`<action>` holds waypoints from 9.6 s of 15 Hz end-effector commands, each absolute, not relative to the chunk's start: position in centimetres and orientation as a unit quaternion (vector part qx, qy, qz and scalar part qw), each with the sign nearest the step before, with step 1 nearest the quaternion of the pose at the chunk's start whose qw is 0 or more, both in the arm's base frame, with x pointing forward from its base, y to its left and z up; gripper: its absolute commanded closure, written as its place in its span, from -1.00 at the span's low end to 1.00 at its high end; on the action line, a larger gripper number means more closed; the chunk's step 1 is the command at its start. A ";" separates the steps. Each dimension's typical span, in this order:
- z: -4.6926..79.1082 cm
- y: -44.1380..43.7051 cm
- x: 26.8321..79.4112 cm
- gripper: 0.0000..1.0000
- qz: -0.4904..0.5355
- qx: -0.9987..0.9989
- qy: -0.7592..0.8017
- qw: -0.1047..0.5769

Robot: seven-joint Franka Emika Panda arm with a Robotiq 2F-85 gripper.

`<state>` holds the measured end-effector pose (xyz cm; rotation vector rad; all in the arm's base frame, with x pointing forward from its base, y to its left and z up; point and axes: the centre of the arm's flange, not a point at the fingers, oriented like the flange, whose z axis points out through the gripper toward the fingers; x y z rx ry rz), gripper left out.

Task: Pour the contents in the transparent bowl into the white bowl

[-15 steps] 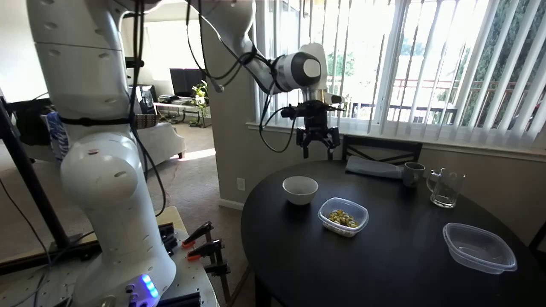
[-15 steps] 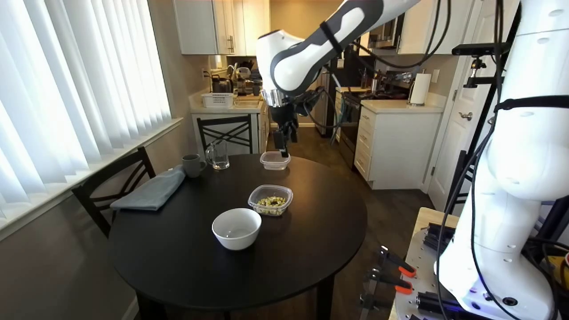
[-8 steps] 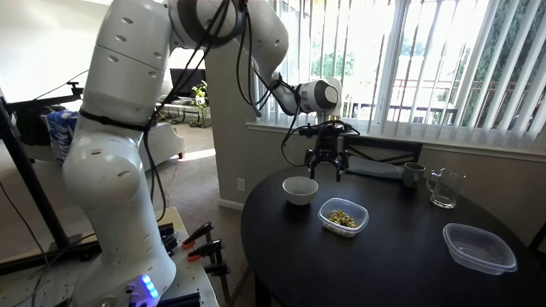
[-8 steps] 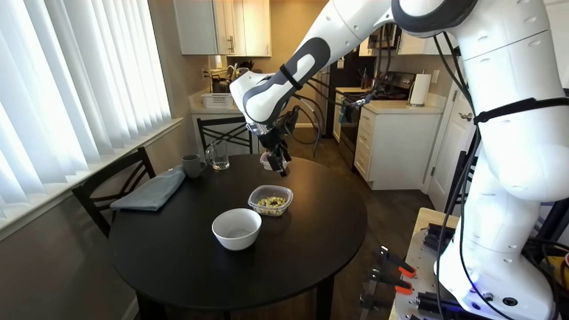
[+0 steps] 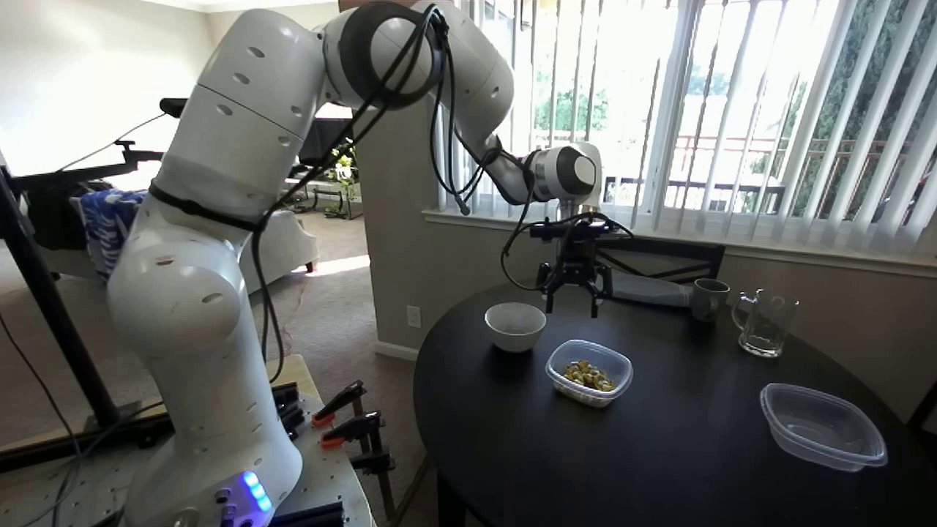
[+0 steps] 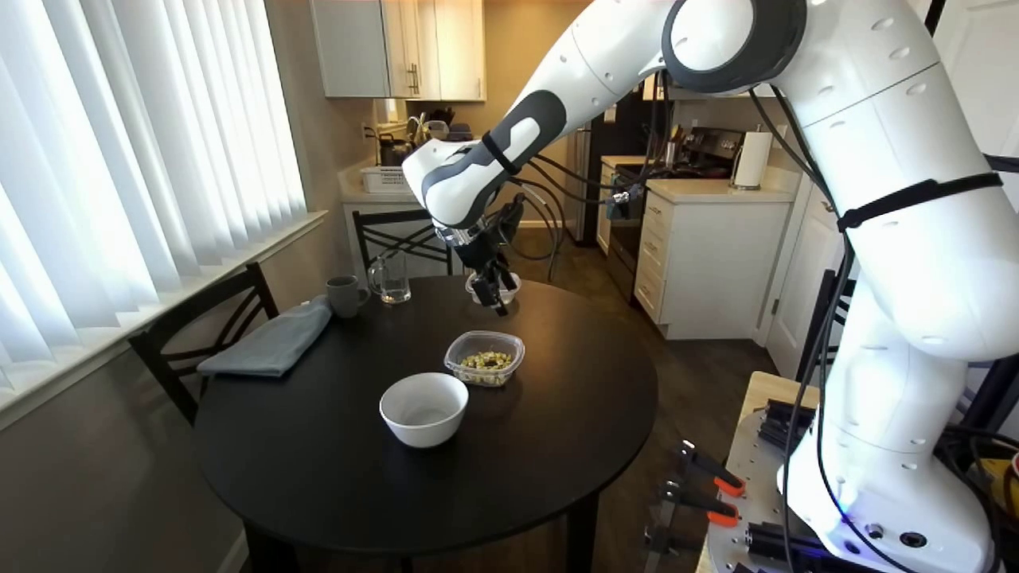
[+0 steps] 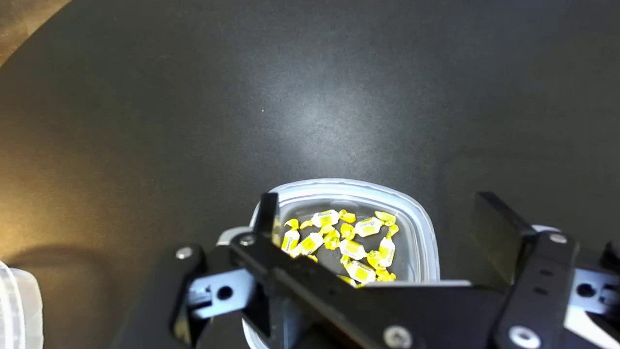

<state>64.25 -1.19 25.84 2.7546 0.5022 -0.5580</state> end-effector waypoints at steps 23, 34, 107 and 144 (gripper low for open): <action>9.6 1.5 63.6 -1.00 -0.147 0.930 0.335 -0.027; 8.6 2.7 61.9 0.07 -0.059 0.927 0.370 -0.023; 29.6 12.9 62.3 0.97 -0.077 0.800 0.265 -0.532; 22.9 3.4 69.3 0.97 -0.192 0.708 0.117 -0.670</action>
